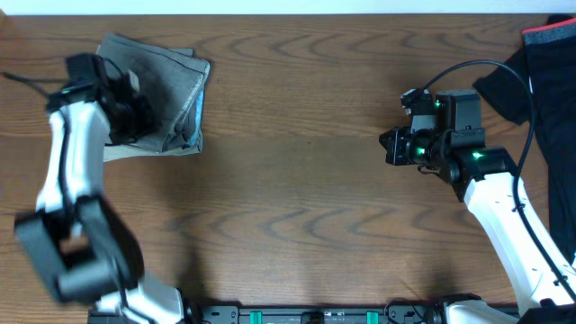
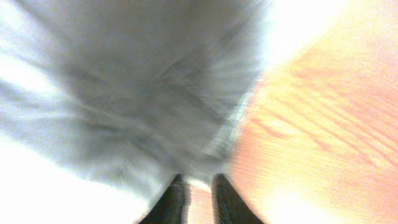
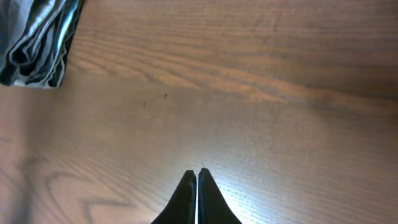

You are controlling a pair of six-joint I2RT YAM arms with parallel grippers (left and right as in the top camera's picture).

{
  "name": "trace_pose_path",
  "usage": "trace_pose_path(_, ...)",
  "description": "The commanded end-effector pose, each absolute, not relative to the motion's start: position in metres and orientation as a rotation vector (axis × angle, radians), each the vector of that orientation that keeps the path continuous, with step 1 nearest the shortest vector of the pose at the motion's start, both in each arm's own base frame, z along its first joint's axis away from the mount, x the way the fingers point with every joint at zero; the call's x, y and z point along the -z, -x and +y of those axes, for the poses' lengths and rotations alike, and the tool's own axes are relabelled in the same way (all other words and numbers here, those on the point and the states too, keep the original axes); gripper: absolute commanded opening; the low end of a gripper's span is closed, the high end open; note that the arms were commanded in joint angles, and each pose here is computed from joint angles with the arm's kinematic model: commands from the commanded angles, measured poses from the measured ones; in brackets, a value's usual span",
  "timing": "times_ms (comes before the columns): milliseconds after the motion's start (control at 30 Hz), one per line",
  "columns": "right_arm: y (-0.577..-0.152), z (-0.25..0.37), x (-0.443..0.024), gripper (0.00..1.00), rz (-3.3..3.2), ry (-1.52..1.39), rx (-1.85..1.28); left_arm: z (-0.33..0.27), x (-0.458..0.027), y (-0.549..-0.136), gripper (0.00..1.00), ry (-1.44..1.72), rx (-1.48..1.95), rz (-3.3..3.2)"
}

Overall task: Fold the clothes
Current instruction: 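Smooth the grey shorts flat on the stack with the left gripper, then release the shorts and pull the left gripper back toward the base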

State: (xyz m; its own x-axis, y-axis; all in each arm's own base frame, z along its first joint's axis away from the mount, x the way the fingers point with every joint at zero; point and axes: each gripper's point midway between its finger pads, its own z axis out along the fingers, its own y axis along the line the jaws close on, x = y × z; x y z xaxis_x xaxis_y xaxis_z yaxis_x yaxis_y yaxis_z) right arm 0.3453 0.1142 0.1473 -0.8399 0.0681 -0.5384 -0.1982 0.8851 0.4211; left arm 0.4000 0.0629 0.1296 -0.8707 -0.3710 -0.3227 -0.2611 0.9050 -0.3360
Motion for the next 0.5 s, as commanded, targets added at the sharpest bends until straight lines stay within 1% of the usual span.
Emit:
trace_pose_path(0,-0.356,0.109,-0.155,0.05,2.440,0.100,-0.591,0.040,-0.209,-0.387,0.45,0.284,0.396,2.519)
trace_pose_path(67,-0.366,0.111,-0.164,0.09,2.381,0.113,-0.590,0.022,-0.237,-0.373,0.59,0.145,0.369,2.472)
trace_pose_path(100,-0.371,0.112,-0.170,0.10,2.349,0.121,-0.594,0.010,-0.251,-0.363,0.65,0.054,0.355,2.447)
trace_pose_path(200,-0.384,0.114,-0.193,0.17,2.237,0.145,-0.592,-0.021,-0.282,-0.334,0.74,-0.156,0.317,2.385)
trace_pose_path(233,-0.386,0.114,-0.200,0.18,2.207,0.152,-0.592,-0.025,-0.288,-0.325,0.76,-0.180,0.293,2.375)
trace_pose_path(267,-0.387,0.115,-0.207,0.20,2.181,0.158,-0.591,-0.026,-0.292,-0.317,0.89,-0.189,0.259,2.370)
trace_pose_path(300,-0.387,0.115,-0.215,0.22,2.155,0.163,-0.589,-0.026,-0.297,-0.309,0.98,-0.192,0.222,2.366)
trace_pose_path(400,-0.382,0.114,-0.234,0.32,2.102,0.172,-0.586,-0.019,-0.305,-0.284,0.98,-0.172,0.123,2.365)
trace_pose_path(433,-0.380,0.114,-0.239,0.36,2.092,0.174,-0.585,-0.017,-0.307,-0.279,0.98,-0.167,0.107,2.364)
trace_pose_path(467,-0.378,0.113,-0.243,0.44,2.081,0.176,-0.584,-0.013,-0.309,-0.273,0.98,-0.157,0.082,2.364)
